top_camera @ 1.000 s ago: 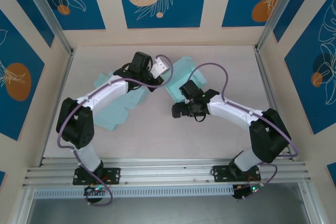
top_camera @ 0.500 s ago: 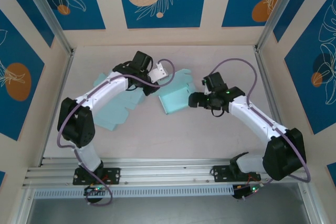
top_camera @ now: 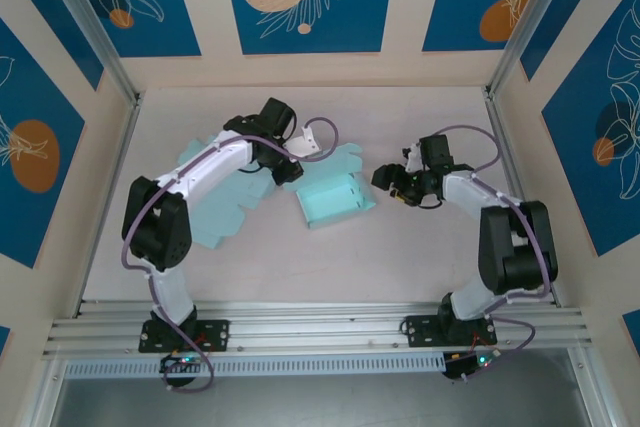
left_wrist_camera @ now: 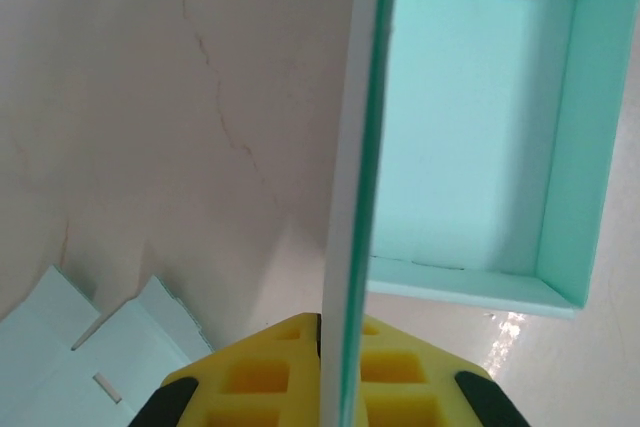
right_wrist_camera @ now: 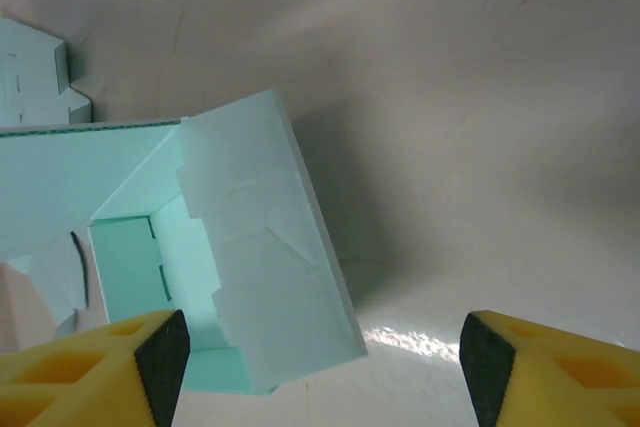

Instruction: Fold the paper box

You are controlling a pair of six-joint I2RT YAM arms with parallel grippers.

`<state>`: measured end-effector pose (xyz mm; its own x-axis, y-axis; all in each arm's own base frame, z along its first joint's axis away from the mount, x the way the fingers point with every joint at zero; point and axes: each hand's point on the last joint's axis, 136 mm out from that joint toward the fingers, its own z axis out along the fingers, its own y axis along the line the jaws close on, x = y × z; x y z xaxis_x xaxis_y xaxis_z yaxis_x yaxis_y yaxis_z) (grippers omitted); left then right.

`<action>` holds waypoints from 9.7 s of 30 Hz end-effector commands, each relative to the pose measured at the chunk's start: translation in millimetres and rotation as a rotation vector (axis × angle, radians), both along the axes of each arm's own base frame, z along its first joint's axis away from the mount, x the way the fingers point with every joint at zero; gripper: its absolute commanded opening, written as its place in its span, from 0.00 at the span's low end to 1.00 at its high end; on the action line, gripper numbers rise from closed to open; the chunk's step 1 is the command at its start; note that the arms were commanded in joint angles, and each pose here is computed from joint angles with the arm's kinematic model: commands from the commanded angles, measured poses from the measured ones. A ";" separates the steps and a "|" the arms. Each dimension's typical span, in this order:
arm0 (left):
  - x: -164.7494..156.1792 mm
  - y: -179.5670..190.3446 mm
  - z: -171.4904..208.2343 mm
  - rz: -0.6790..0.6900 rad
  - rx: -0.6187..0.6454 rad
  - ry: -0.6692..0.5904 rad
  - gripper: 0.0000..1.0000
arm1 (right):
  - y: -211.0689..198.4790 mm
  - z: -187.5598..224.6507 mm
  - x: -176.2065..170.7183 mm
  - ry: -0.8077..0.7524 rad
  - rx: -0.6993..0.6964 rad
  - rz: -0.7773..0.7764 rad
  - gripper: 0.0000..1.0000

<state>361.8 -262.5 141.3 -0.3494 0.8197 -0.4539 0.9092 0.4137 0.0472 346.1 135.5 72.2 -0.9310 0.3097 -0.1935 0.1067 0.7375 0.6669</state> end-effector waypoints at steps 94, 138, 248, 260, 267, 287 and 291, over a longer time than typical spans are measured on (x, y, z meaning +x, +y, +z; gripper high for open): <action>52.5 25.2 44.0 0.704 -0.396 -0.025 0.00 | -29.4 -79.5 -109.6 0.410 -1.527 0.090 0.00; 14.1 8.3 3.1 0.219 -0.059 -0.001 0.09 | 72.5 39.9 -21.9 -0.110 -0.661 0.112 0.86; 30.7 -64.4 -30.5 0.982 -0.700 0.121 0.24 | 116.8 43.9 35.2 -0.490 -0.636 -0.001 0.09; 2.9 -50.7 -63.2 1.003 -0.663 0.161 0.15 | 113.5 23.9 10.9 -0.504 -0.672 -0.003 0.09; -8.5 -39.1 -67.6 0.988 -0.658 0.141 0.18 | 104.7 11.9 -7.4 -0.512 -0.714 -0.024 0.08; -63.5 13.7 -14.7 0.821 -0.761 0.008 1.00 | 79.6 -19.7 -31.1 -0.509 -0.834 -0.121 0.08; -73.8 31.3 1.2 0.833 -0.773 -0.016 1.00 | 81.5 -22.0 -33.1 -0.512 -0.845 -0.106 0.08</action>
